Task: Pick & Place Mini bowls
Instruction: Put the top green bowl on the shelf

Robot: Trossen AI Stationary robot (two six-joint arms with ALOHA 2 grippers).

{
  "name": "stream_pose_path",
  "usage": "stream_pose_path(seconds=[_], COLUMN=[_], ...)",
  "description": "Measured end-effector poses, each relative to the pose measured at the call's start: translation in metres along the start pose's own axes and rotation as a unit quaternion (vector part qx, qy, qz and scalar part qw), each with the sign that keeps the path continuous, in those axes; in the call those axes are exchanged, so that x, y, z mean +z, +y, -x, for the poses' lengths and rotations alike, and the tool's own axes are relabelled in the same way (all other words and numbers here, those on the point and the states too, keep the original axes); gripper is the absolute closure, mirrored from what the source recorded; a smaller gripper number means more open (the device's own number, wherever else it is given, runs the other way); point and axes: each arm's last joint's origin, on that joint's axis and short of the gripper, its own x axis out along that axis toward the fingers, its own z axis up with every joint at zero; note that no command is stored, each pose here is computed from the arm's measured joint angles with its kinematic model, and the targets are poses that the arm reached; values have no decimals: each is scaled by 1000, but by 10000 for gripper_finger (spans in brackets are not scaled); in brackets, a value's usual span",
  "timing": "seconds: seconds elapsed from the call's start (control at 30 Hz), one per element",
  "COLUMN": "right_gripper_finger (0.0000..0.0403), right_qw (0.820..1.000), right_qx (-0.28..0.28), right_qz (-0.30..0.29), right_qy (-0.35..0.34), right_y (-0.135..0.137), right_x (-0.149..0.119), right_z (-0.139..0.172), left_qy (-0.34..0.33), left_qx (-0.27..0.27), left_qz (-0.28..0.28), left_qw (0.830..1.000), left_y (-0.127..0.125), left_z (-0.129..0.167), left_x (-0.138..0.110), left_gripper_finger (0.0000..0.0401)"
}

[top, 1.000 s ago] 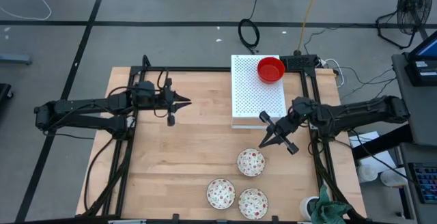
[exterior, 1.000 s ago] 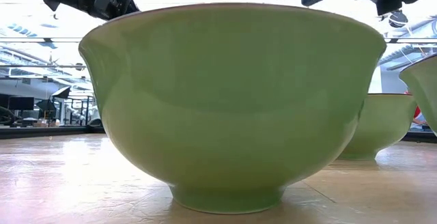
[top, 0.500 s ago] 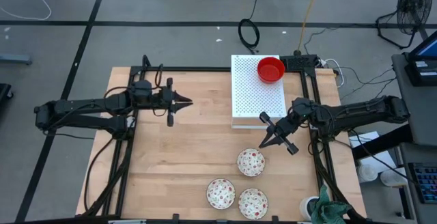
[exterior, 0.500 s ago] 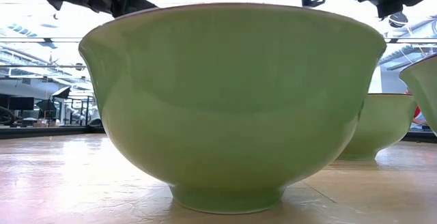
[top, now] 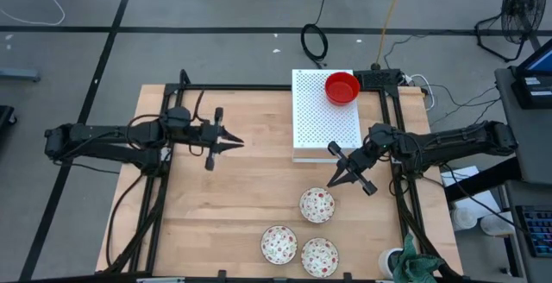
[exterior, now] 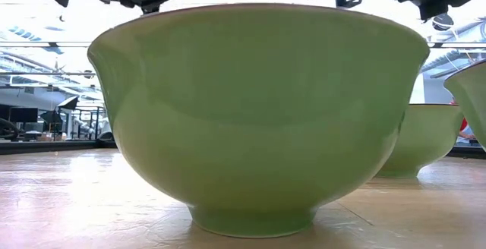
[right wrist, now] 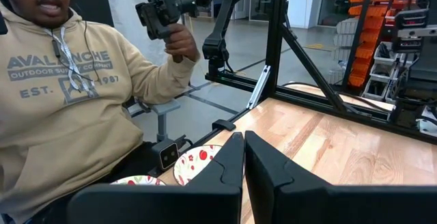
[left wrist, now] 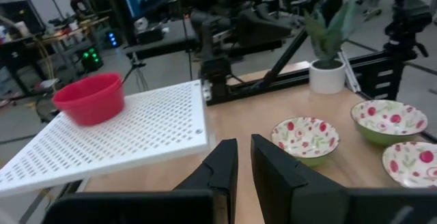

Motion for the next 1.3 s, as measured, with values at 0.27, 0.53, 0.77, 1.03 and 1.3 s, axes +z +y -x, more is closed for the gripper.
stream_pose_path(seconds=[0.27,0.53,0.77,1.03,1.3], right_gripper_finger=[403,403,403,403,380], right_qw=[1000,1000,1000,1000,987], right_qx=[0,-2,-2,-2,-134], right_qz=[-3,-5,-5,-18,-81], right_qy=[4,6,6,13,28], right_y=[0,0,0,0,-1], right_x=[-1,-1,-1,-3,-7], right_z=[0,0,0,0,-3], left_qy=[-25,-78,-106,-145,-81], left_qx=[-24,-190,-258,-298,-168], left_qz=[-8,-46,-85,-95,-82], left_qw=[999,978,957,939,979], left_y=[-8,-27,-43,-66,-72], left_z=[-2,-1,-1,-10,-28], left_x=[6,12,16,22,12], left_gripper_finger=[352,352,352,352,352])
